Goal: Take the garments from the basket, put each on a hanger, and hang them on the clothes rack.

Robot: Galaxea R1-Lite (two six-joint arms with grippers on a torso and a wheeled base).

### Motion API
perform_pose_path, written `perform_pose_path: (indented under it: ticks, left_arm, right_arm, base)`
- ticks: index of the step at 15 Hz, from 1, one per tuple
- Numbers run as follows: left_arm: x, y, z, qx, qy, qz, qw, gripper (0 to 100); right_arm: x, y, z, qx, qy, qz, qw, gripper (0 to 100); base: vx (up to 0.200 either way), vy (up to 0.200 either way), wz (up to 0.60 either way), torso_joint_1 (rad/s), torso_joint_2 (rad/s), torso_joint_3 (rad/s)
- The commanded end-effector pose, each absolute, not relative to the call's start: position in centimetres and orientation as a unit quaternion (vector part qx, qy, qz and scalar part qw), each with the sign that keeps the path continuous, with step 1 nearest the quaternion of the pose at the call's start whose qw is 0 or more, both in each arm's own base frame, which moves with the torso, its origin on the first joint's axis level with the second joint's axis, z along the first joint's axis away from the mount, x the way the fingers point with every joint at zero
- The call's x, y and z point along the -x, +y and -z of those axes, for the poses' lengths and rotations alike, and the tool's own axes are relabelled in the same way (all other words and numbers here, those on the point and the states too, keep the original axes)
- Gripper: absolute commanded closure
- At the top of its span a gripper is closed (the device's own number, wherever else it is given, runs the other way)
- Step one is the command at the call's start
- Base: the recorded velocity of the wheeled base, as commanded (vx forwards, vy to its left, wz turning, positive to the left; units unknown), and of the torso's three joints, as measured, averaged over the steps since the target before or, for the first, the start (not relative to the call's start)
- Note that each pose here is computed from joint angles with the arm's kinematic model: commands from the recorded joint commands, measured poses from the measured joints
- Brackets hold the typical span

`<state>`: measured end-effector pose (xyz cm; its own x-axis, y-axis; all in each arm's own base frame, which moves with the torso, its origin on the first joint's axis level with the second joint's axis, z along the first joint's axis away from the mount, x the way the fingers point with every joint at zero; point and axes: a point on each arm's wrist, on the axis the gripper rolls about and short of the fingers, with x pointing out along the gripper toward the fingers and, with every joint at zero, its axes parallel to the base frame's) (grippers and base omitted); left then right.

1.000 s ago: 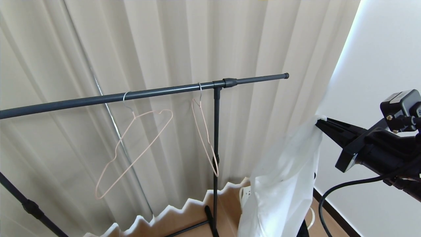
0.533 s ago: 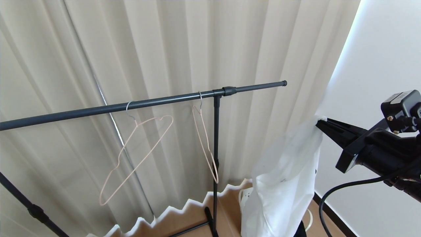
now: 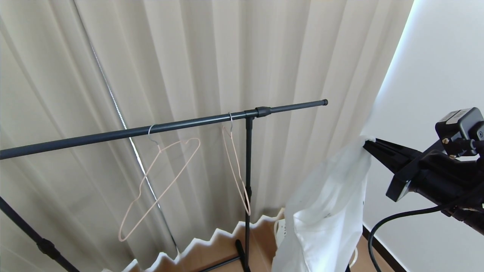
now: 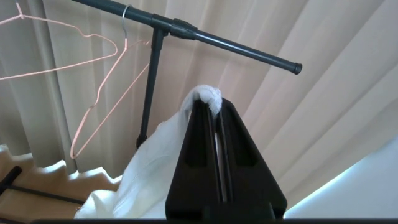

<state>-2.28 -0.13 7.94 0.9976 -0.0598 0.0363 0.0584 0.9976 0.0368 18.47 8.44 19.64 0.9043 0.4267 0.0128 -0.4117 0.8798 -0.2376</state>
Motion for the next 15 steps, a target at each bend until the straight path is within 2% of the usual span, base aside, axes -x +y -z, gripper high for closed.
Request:
perform_pose_path:
  ticks: [1, 7, 9, 15]
  left_arm:
    - [2.28, -0.13, -7.98, -0.02, -0.021, 0.029, 0.999, 0]
    - [2.28, -0.13, -7.98, -0.02, -0.021, 0.029, 0.999, 0]
    - [2.28, -0.13, -7.98, -0.02, -0.021, 0.03, 0.999, 0]
    - [2.28, -0.13, -7.98, -0.02, -0.021, 0.03, 0.999, 0]
  right_arm:
    - [-18.48, 8.43, -19.61, 0.116, -0.032, -0.215, 0.969, 100]
    - [-18.59, 8.07, -19.75, 0.117, -0.035, -0.207, 0.971, 100]
    - [-18.66, 7.83, -19.89, 0.12, -0.038, -0.201, 0.972, 100]
    - [-18.61, 7.81, -20.06, 0.119, -0.043, -0.2, 0.972, 100]
  base:
    - [0.0, 0.0, 0.6, 0.007, 0.0, 0.002]
    - [0.0, 0.0, 0.6, 0.002, 0.0, 0.002]
    - [0.0, 0.0, 0.0, 0.0, 0.0, 0.0]
    - [-0.2, 0.0, 0.0, -0.001, 0.0, 0.003]
